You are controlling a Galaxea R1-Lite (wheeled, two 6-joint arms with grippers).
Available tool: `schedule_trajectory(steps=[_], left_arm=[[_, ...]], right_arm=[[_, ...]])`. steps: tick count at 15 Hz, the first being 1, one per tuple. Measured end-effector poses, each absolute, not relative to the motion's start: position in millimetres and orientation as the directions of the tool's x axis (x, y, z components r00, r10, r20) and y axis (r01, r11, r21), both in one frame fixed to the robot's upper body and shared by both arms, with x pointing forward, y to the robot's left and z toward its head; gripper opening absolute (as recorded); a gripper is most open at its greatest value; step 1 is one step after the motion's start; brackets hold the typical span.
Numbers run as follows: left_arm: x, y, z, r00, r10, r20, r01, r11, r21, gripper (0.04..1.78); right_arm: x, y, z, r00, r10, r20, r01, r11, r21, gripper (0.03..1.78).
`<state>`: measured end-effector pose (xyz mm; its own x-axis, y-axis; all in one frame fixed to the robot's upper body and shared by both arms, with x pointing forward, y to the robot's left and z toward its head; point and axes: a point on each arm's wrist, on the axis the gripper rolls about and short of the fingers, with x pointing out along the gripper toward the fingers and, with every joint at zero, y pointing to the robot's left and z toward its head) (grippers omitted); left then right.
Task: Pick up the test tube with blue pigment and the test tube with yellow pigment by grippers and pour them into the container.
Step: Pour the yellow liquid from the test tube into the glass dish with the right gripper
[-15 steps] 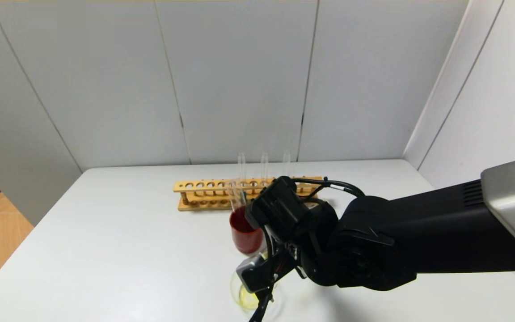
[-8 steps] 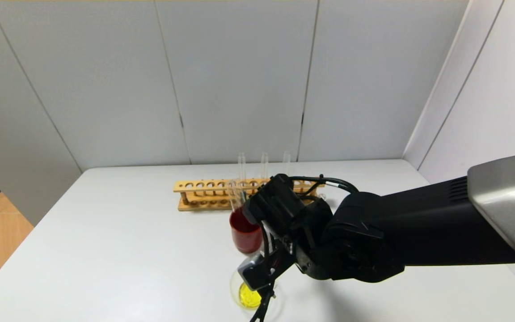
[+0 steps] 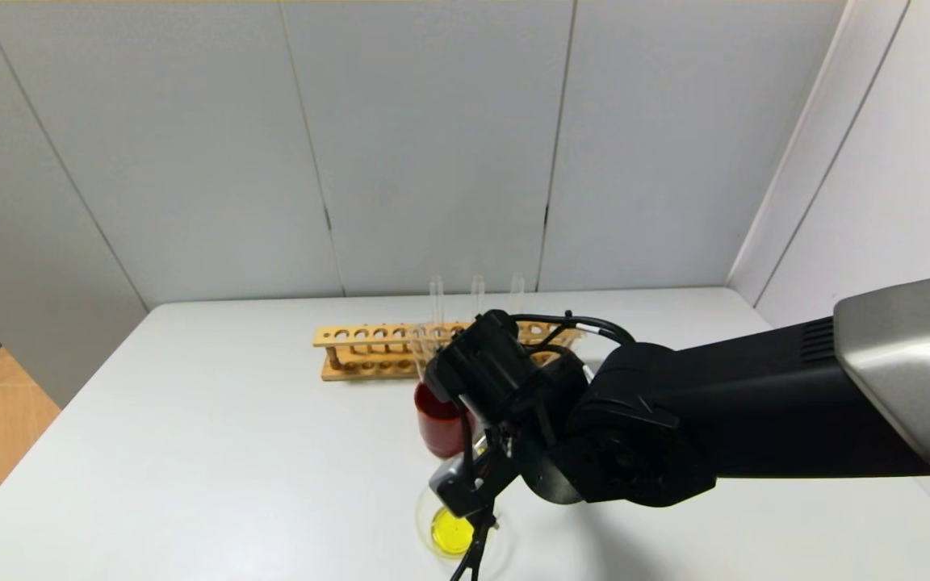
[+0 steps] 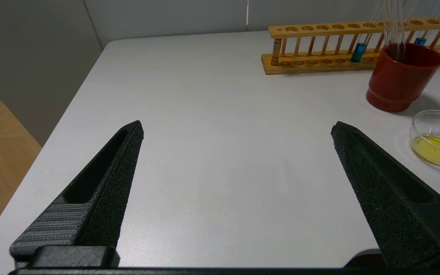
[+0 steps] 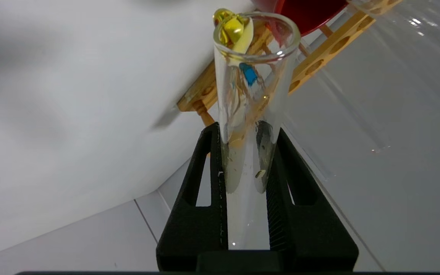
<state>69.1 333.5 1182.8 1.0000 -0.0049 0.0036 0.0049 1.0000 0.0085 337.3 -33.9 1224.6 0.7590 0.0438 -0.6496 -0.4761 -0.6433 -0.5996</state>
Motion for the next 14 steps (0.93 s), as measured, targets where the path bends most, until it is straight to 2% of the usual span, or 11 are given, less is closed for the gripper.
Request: schedule_trajectory(steps=[8, 14], left_arm=[[69.1, 333.6, 1182.8, 1.000, -0.004, 0.004, 0.004, 1.000, 0.008, 1.74], [69.1, 333.6, 1182.8, 1.000, -0.004, 0.004, 0.004, 1.000, 0.009, 1.74]], right_arm=[[327.6, -28.6, 1222.9, 0.786, -0.017, -0.619, -0.447, -0.707, -0.548, 0.37], [318.7, -21.1, 1221.3, 0.795, -0.014, -0.606, -0.426, -0.725, -0.542, 0.37]])
